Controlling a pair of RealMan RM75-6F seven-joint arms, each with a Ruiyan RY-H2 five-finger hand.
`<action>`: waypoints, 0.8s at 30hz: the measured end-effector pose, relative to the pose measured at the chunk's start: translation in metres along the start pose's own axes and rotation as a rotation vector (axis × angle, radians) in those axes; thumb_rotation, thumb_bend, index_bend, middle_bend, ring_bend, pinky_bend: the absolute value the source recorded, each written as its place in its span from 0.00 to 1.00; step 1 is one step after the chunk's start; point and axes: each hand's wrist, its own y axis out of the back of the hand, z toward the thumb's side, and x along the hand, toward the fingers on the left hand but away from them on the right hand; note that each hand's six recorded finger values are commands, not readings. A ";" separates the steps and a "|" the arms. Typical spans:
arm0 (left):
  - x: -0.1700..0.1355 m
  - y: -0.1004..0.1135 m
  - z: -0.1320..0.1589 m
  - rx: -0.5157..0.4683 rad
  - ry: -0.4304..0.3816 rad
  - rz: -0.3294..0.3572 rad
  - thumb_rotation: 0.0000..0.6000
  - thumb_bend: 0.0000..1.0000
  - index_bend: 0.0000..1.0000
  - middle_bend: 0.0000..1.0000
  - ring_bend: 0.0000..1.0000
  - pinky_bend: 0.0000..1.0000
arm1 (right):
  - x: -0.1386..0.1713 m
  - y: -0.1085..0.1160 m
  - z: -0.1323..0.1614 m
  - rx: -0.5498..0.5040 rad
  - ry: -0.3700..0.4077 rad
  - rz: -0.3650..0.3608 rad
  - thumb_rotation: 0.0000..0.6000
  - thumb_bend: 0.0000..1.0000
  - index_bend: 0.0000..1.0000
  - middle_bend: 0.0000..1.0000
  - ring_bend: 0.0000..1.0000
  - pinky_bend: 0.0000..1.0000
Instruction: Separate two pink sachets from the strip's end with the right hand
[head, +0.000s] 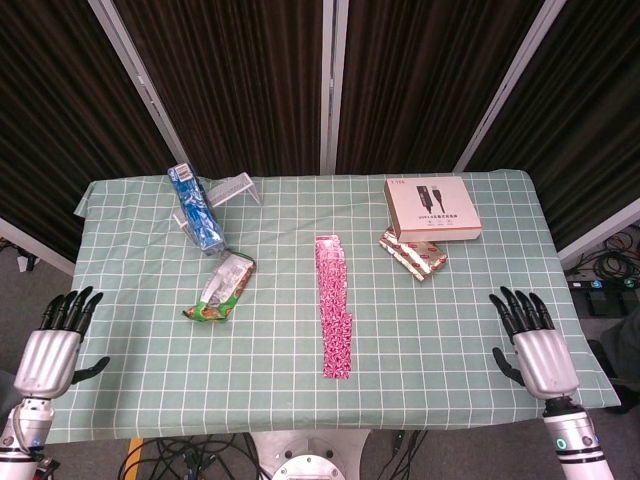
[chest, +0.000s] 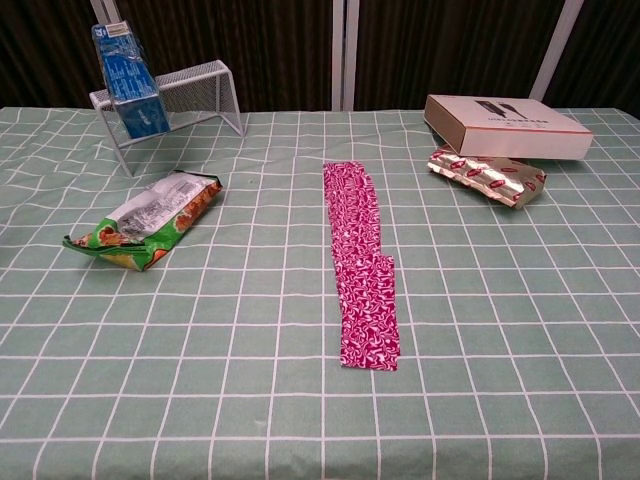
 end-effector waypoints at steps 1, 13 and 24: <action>0.000 0.000 0.000 0.001 0.001 -0.001 1.00 0.14 0.02 0.00 0.00 0.07 | 0.001 -0.002 0.006 0.007 0.017 0.013 1.00 0.70 0.00 0.02 0.00 0.00; -0.005 0.000 -0.008 -0.011 0.019 -0.004 1.00 0.14 0.02 0.00 0.00 0.07 | -0.002 -0.028 0.069 0.051 0.214 0.013 1.00 1.00 0.08 0.87 0.75 0.70; -0.012 0.002 -0.020 -0.015 0.050 -0.003 1.00 0.14 0.02 0.00 0.00 0.07 | 0.009 -0.073 0.127 0.097 0.380 0.183 1.00 1.00 0.11 0.87 0.77 0.72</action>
